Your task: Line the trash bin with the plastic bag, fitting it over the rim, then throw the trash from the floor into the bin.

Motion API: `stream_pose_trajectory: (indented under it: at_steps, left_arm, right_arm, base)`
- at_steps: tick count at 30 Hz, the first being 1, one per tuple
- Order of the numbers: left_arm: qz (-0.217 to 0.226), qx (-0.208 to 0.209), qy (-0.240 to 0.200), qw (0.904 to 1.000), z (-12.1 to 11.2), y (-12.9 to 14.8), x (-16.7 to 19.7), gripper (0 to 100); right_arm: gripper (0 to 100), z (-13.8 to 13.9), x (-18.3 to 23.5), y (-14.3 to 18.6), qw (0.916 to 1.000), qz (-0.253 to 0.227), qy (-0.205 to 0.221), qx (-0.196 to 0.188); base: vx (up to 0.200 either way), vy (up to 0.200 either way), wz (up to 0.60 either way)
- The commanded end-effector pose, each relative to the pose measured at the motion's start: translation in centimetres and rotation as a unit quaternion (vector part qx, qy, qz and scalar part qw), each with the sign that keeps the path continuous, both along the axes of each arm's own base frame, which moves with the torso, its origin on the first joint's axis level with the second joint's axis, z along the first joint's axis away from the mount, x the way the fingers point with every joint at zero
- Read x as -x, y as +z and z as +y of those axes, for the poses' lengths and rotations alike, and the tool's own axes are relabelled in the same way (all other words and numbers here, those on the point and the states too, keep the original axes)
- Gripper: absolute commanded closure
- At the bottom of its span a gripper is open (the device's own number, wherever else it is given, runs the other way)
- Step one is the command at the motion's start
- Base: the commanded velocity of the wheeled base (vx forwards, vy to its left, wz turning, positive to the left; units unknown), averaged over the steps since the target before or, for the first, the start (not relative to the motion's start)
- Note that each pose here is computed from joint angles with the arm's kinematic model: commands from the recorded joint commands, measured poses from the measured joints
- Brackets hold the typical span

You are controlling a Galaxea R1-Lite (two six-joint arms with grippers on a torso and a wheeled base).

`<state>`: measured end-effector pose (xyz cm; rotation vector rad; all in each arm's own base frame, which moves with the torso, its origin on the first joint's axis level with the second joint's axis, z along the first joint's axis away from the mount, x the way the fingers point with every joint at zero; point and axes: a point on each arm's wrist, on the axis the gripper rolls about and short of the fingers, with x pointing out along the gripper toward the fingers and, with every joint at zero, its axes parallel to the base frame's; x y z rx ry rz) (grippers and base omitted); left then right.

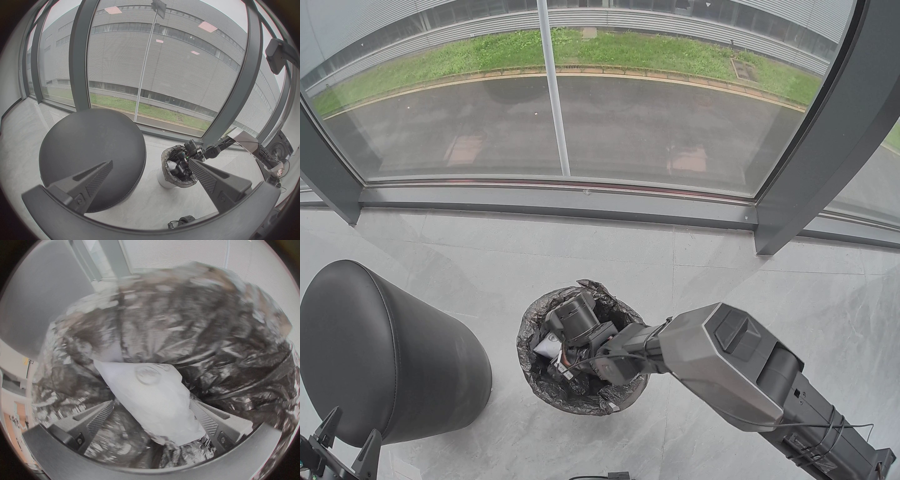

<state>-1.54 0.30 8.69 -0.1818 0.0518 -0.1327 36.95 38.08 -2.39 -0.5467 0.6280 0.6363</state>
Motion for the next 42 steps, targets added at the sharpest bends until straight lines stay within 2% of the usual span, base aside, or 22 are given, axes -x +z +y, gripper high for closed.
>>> stream_pose_trajectory:
  at_steps: [1,7,12,30,33,42]
  left_arm:
    - [0.006,0.0,0.0,1.0,0.0,-0.3,-0.1,0]
    - [0.005,0.0,0.0,1.0,0.0,-0.3,-0.1,0]
    - [0.005,0.001,0.001,1.0,0.0,-0.3,-0.1,0]
    - [0.005,0.001,0.001,1.0,0.0,-0.3,-0.1,0]
    - [0.005,0.002,0.001,1.0,0.0,-0.3,-0.1,0]
    - [0.005,0.005,0.0,1.0,0.0,-0.2,-0.1,0]
  right_arm:
    - [0,1.5,1.8,-1.7,0.9995,0.012,0.024,0.015]
    - [0,1.4,1.9,-3.4,0.9991,0.019,0.027,0.027]
    - [0,0.2,0.8,-5.2,0.9988,0.03,0.012,0.038]
    - [0,-0.9,-0.2,-6.0,0.9986,0.033,-0.002,0.041]
    - [0,-0.8,-0.2,-5.5,0.9988,0.029,0.0,0.04]
    - [0,0.4,0.4,1.1,0.9998,-0.013,0.013,0.003]
  base:
    - [0.0,0.0,0.0]
    - [0.0,0.0,0.0]
    - [0.0,0.0,0.0]
    - [0.0,0.0,0.0]
    - [0.0,0.0,0.0]
    - [0.0,0.0,0.0]
